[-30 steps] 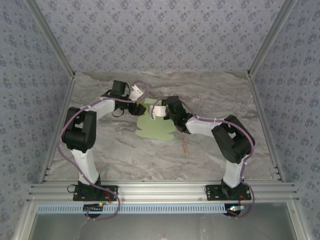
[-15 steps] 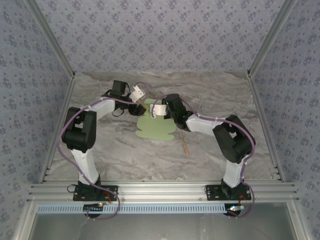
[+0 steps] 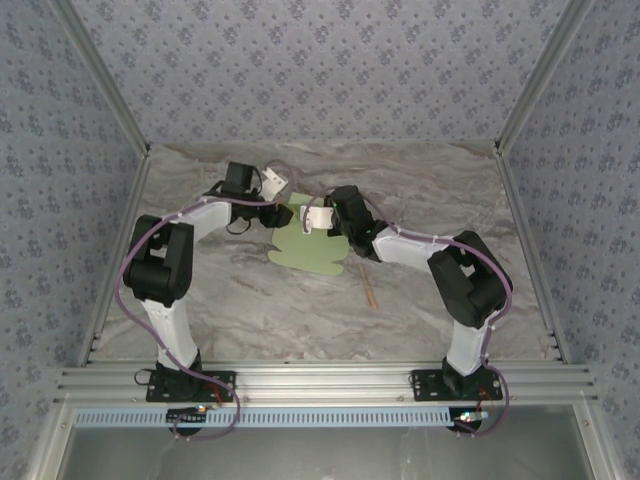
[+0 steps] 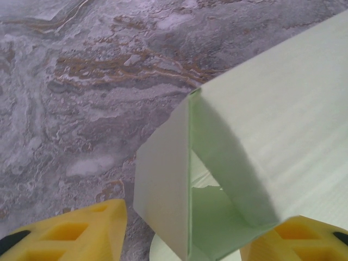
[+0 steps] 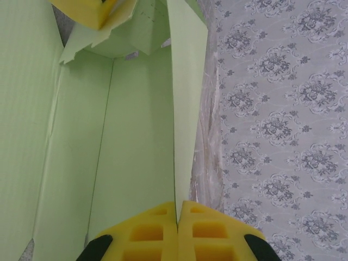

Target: Fold the paper box

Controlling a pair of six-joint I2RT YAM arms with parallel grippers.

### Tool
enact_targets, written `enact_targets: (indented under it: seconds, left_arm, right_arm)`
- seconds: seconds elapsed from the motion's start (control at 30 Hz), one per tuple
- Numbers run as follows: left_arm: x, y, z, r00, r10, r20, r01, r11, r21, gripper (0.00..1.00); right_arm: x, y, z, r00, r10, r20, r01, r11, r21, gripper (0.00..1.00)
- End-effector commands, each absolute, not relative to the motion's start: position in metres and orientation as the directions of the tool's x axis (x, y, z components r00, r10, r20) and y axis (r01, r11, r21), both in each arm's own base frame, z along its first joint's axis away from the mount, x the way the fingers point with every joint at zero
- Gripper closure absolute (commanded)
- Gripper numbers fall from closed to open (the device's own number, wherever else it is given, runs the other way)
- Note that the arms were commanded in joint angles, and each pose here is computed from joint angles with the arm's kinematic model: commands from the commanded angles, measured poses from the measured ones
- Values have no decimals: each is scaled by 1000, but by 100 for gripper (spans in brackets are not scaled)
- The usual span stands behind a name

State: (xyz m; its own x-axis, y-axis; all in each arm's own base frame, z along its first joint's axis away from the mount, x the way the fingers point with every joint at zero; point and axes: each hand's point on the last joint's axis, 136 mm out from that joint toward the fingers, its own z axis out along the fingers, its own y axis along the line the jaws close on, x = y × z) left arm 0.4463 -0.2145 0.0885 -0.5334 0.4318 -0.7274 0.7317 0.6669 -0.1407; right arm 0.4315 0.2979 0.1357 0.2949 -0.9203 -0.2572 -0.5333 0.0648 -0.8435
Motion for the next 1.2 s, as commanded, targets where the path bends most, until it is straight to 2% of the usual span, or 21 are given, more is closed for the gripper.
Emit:
enact_targets:
  seconds: [0.0,0.23,0.4,0.6,0.87,1.07,1.17]
  left_arm:
    - [473,-217,140,-403,371,-837,719,694,-39,42]
    - [460,-221,130,-283,512,-811,818,570,74,38]
    - [456,-226,131,-231,553,-800,868,488,87,34]
    - [461,-226,136,-238,531,-813,867,494,69,37]
    - [479,-207,136,-333,491,-805,782,620,55,49]
    - [465,-210,125,-352,507,-787,818,575,5,47]
    - [464,-208,116,-388,517,-763,824,566,-35,47]
  right_arm:
    - [394,329,123,399,-860,-318,-643,-15,-766,100]
    - [396,322,123,373,-867,-331,-691,-22,-722,100]
    - [393,322,119,370,-866,-337,-712,-32,-702,100]
    - [390,324,115,373,-862,-342,-723,-40,-689,100]
    - [390,322,113,375,-870,-321,-719,-54,-693,100]
    - [411,312,104,394,-906,-157,-613,-132,-779,100]
    - [418,310,100,392,-911,-129,-591,-142,-794,100]
